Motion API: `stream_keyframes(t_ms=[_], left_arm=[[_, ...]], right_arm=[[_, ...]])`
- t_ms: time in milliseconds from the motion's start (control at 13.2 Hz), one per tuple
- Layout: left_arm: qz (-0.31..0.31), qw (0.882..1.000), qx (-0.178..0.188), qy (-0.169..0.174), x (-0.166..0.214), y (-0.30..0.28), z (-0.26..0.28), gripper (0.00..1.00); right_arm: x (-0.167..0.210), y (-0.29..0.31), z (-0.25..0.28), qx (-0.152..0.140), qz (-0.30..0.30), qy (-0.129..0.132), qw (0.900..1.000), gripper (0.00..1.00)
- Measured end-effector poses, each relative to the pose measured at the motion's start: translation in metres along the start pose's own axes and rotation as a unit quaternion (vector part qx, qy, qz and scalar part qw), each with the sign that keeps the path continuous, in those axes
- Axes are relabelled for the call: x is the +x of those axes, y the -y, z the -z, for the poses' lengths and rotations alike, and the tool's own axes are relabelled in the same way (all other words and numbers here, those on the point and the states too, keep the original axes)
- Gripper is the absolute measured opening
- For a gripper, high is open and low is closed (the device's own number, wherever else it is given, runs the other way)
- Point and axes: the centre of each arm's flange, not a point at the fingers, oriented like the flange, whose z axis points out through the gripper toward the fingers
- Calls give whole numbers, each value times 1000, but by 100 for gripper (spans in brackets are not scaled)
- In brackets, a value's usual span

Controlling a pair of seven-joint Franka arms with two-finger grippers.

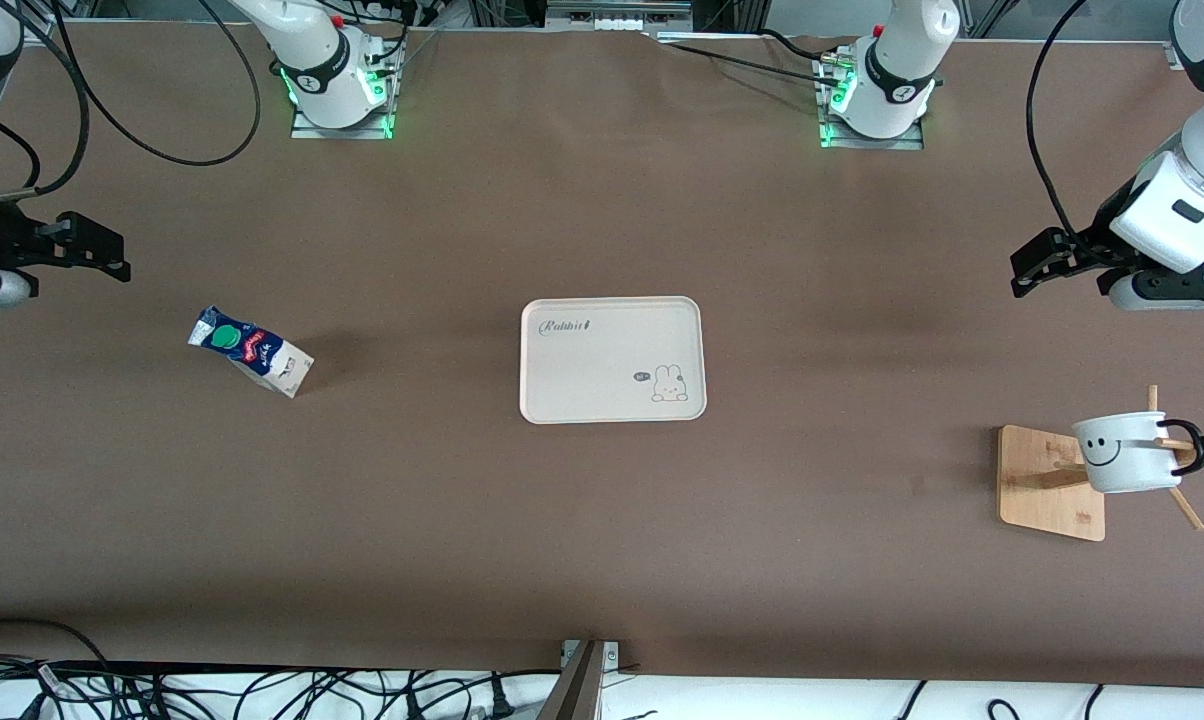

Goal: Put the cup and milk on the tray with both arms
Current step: 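Reach the right gripper toward the milk carton while the left gripper reaches the mug, then grasp the milk carton with the right gripper while the left gripper approaches the mug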

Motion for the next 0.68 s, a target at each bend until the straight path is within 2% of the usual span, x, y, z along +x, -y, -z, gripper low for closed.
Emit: stream_keyframes(t_ms=[227,453,680], left_arm=[[4,1000,1,4,24,-1,-13,100],[14,1000,2,9,57,-2,-36,100],[52,998,0,-23,79,18,-51,100]], right_arm=[[17,-10,-55,18,48,44,998,100],[41,-16,-133,44,109,93,989,100],[58,-15,-177,54,165,102,979,100]])
